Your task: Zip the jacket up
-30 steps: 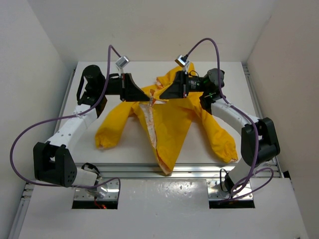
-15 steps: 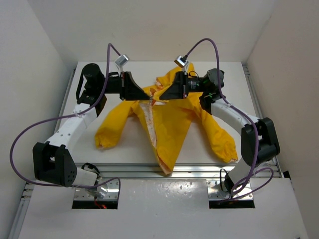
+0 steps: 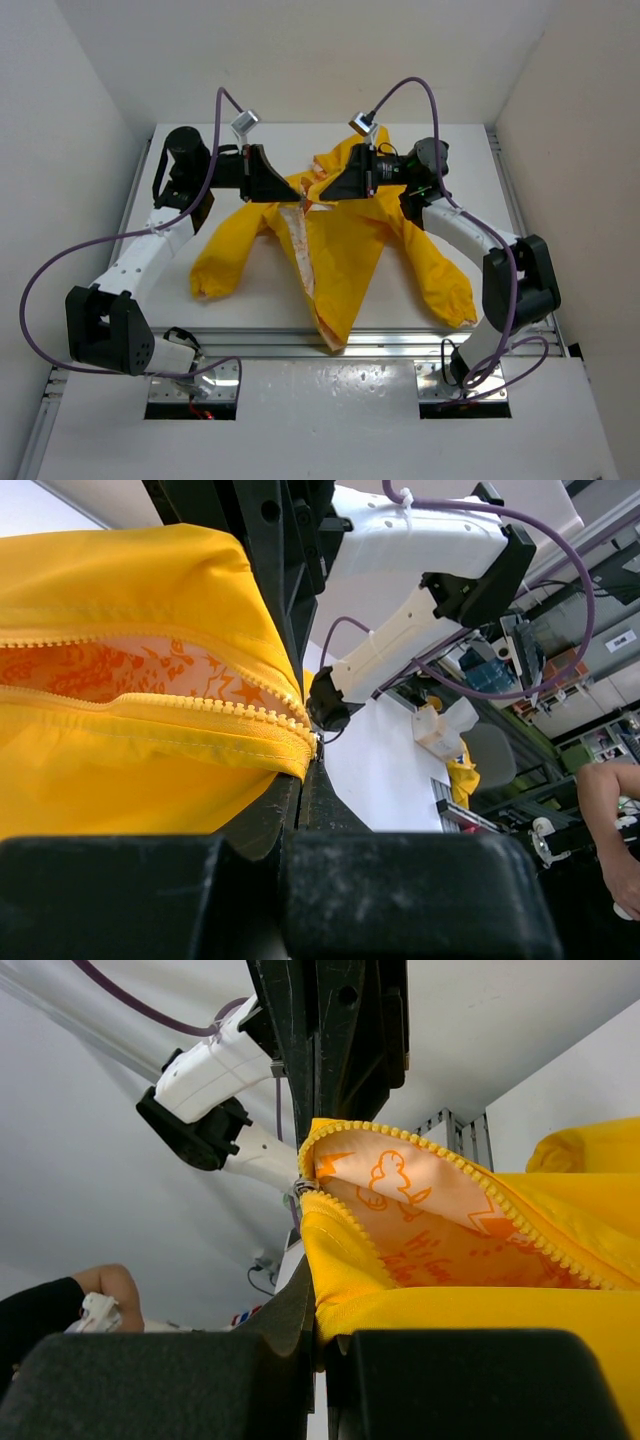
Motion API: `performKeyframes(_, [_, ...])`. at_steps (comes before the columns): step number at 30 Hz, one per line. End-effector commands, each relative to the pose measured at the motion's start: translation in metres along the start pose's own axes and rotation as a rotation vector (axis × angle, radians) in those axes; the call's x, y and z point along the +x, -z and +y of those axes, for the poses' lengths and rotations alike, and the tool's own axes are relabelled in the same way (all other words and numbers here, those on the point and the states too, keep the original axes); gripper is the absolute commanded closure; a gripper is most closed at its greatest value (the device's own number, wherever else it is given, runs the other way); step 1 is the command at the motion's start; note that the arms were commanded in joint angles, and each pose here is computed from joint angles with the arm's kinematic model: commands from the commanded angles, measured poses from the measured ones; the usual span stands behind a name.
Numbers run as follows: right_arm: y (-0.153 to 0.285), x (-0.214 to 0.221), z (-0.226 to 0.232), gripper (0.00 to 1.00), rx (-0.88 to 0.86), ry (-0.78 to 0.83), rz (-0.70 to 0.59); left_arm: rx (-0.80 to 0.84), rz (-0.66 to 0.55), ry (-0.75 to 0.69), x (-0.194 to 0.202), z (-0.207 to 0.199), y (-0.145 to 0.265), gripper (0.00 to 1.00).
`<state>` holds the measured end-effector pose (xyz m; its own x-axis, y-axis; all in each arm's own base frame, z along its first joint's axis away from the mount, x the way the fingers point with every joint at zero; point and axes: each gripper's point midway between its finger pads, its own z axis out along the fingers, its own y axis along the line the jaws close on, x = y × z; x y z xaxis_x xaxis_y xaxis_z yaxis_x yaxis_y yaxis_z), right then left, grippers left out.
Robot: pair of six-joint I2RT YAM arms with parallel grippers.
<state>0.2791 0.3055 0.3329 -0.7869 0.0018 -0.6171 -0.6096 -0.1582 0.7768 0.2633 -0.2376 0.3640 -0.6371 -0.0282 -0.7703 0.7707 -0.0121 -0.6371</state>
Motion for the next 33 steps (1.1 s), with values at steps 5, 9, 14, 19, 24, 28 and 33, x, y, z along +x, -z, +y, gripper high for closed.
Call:
performKeyframes(5, [-0.004,-0.015,0.019,1.00,-0.039,0.129,-0.018,0.038,0.020,-0.086,-0.006,-0.016,-0.003,1.00])
performKeyframes(9, [-0.006,-0.014,0.020,1.00,-0.045,0.131,-0.014,0.037,0.022,-0.077,-0.006,-0.013,-0.003,1.00])
performKeyframes(14, [-0.005,-0.013,0.021,1.00,-0.045,0.136,-0.011,0.035,0.023,-0.068,-0.005,-0.012,-0.003,1.00])
performKeyframes(19, [-0.006,-0.006,0.024,1.00,-0.059,0.152,0.016,0.037,0.022,-0.077,-0.008,-0.014,-0.003,1.00])
performKeyframes(24, [-0.009,0.010,0.024,1.00,-0.077,0.164,0.067,0.038,0.020,-0.089,-0.013,-0.016,-0.004,1.00])
performKeyframes(28, [-0.009,0.014,0.022,1.00,-0.076,0.159,0.076,0.038,0.020,-0.079,-0.012,-0.016,-0.004,1.00])
performKeyframes(33, [-0.007,0.017,0.019,1.00,-0.074,0.173,0.099,0.037,0.022,-0.070,-0.012,-0.016,-0.004,1.00])
